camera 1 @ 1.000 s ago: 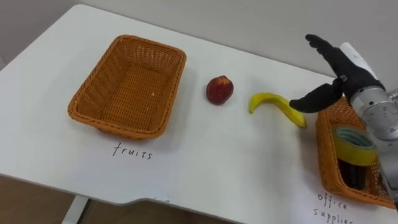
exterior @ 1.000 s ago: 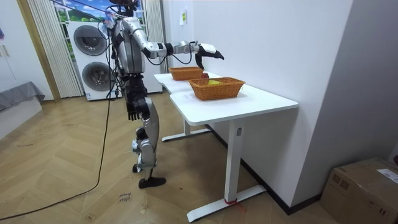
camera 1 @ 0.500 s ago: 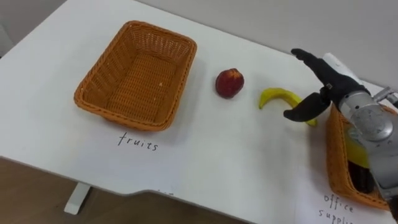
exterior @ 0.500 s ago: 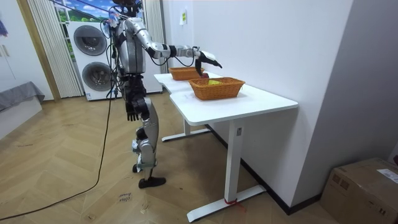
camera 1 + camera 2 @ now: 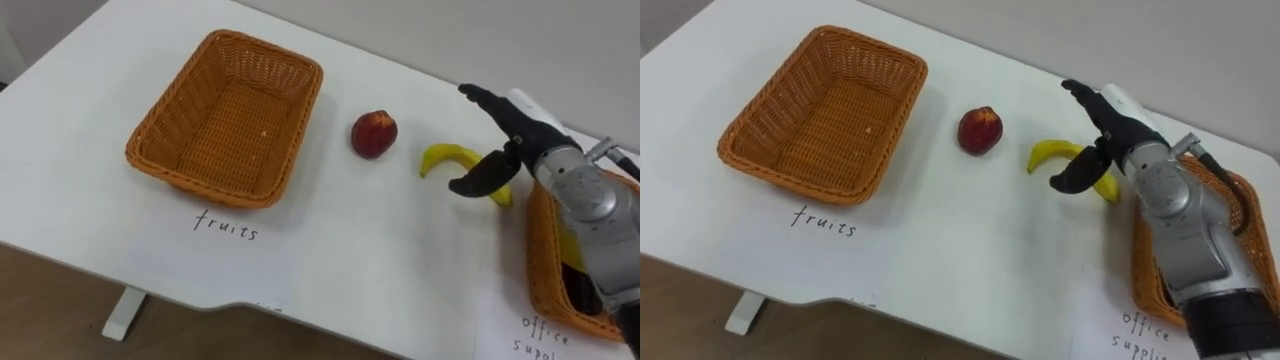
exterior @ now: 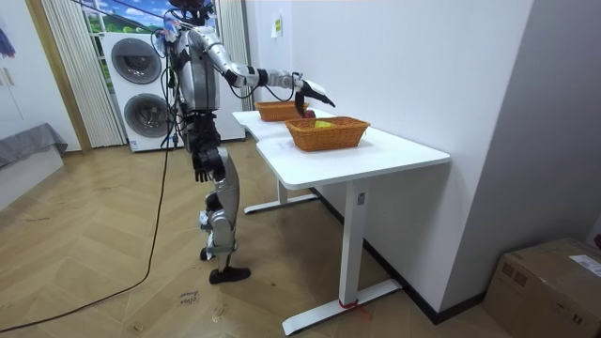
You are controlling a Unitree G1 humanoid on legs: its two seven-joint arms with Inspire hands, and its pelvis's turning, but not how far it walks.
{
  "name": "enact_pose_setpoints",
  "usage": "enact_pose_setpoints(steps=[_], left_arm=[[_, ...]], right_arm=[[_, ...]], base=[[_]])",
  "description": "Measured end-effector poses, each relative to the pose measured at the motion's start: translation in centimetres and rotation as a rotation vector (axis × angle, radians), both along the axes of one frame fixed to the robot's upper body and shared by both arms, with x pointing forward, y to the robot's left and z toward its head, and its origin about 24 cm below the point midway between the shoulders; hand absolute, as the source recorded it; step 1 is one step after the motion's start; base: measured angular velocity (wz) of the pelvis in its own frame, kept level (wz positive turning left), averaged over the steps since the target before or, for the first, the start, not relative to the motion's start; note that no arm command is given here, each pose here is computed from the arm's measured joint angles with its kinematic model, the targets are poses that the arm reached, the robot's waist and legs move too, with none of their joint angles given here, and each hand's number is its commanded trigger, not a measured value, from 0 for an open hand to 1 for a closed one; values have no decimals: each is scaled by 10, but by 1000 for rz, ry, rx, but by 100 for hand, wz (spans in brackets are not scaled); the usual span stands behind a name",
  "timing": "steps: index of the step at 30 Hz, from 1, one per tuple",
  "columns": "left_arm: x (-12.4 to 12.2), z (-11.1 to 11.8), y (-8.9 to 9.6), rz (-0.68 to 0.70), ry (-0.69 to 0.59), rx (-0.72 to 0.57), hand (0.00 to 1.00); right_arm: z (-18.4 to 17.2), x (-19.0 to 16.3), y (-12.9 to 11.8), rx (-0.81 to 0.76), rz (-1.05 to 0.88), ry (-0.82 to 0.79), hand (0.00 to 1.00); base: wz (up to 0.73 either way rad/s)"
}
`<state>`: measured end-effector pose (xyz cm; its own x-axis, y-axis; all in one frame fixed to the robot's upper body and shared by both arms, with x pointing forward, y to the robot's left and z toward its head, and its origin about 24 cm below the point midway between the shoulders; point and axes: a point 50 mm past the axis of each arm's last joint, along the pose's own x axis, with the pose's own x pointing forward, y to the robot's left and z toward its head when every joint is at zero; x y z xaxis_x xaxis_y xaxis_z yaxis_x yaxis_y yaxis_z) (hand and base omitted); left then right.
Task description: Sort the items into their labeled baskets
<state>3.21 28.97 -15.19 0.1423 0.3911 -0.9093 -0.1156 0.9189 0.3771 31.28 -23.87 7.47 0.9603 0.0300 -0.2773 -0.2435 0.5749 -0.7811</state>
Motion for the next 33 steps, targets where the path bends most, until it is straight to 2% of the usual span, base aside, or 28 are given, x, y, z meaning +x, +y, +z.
enact_pose_setpoints(steps=[33], left_arm=[[5,1,1,-75,10,31,0]], right_arm=[[-11,14,0,-135,32,98,0]], base=[[0]])
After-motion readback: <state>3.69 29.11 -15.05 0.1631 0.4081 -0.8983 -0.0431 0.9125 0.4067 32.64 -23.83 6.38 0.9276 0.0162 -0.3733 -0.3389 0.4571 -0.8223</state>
